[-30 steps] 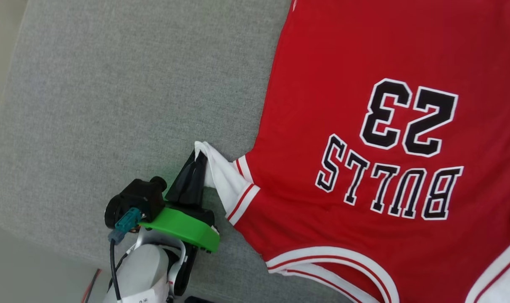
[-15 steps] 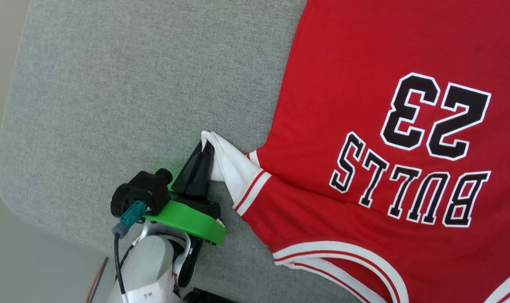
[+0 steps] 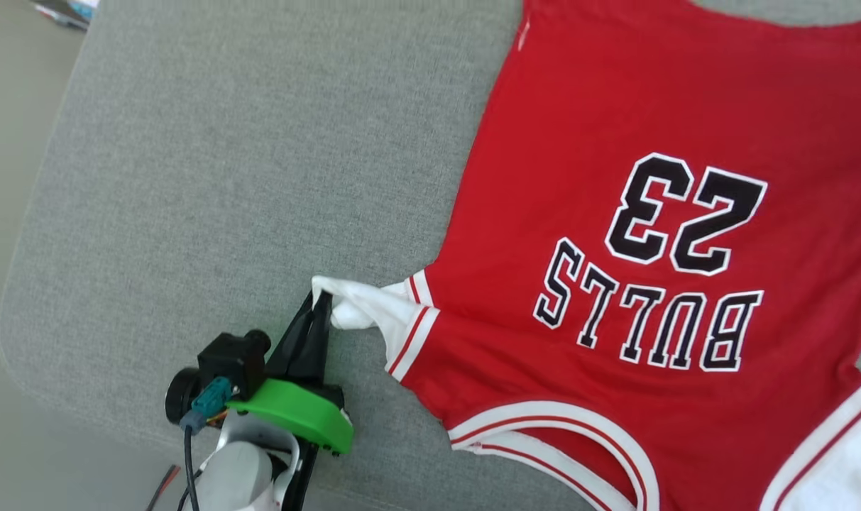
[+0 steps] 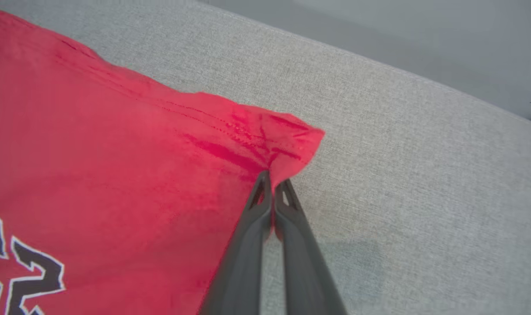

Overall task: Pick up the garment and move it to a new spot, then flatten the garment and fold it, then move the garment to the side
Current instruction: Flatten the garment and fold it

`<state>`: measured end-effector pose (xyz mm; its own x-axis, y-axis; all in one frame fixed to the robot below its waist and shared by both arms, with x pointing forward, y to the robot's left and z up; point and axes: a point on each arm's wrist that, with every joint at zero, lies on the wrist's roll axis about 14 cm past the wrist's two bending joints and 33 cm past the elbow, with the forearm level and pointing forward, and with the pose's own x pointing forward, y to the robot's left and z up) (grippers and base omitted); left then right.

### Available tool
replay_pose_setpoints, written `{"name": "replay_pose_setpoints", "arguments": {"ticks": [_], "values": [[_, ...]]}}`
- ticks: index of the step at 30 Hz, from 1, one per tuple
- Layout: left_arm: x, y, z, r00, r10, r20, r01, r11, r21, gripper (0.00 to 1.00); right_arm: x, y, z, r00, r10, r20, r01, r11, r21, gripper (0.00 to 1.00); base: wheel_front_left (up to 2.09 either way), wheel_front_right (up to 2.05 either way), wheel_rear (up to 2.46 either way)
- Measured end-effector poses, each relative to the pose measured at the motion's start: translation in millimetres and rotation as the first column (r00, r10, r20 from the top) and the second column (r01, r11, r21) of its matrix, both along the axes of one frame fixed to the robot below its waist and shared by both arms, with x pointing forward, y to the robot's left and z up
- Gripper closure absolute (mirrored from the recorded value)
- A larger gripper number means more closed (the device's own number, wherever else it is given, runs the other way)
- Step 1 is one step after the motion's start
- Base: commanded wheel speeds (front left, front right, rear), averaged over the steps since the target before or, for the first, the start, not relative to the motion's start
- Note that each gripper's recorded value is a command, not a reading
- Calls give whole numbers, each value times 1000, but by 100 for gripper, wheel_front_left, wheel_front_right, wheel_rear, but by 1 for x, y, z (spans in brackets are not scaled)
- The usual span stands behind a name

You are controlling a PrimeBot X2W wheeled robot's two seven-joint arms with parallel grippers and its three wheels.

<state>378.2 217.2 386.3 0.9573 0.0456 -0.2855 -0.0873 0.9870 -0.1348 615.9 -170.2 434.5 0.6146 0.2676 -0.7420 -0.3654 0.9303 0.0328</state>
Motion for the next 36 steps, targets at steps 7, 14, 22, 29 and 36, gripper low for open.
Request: {"name": "replay_pose_setpoints", "arguments": {"ticks": [7, 14, 22, 29, 36], "values": [[-22, 3, 12, 1000, 2, 20, -2, 1000, 2, 100, -49, -25, 28, 999, 9, 47, -9, 1000, -9, 100, 0, 0, 0], [-37, 1, 22, 999, -9, 46, 9, 1000, 0, 100, -129, -65, 19, 999, -34, -7, 34, 999, -18, 100, 0, 0, 0], [-39, -14, 31, 995, -62, 82, 63, 998, -7, 100, -224, -115, -7, 978, -179, -111, 179, 984, -8, 100, 0, 0, 0], [-35, -23, 37, 990, -98, 103, 99, 995, -2, 100, -339, -116, -60, 902, -283, -327, 308, 951, 25, 100, 0, 0, 0], [-34, -24, 33, 991, -104, 88, 104, 995, -3, 100, -346, -112, -66, 889, -330, -317, 363, 931, 48, 0, 0, 0, 0]]}}
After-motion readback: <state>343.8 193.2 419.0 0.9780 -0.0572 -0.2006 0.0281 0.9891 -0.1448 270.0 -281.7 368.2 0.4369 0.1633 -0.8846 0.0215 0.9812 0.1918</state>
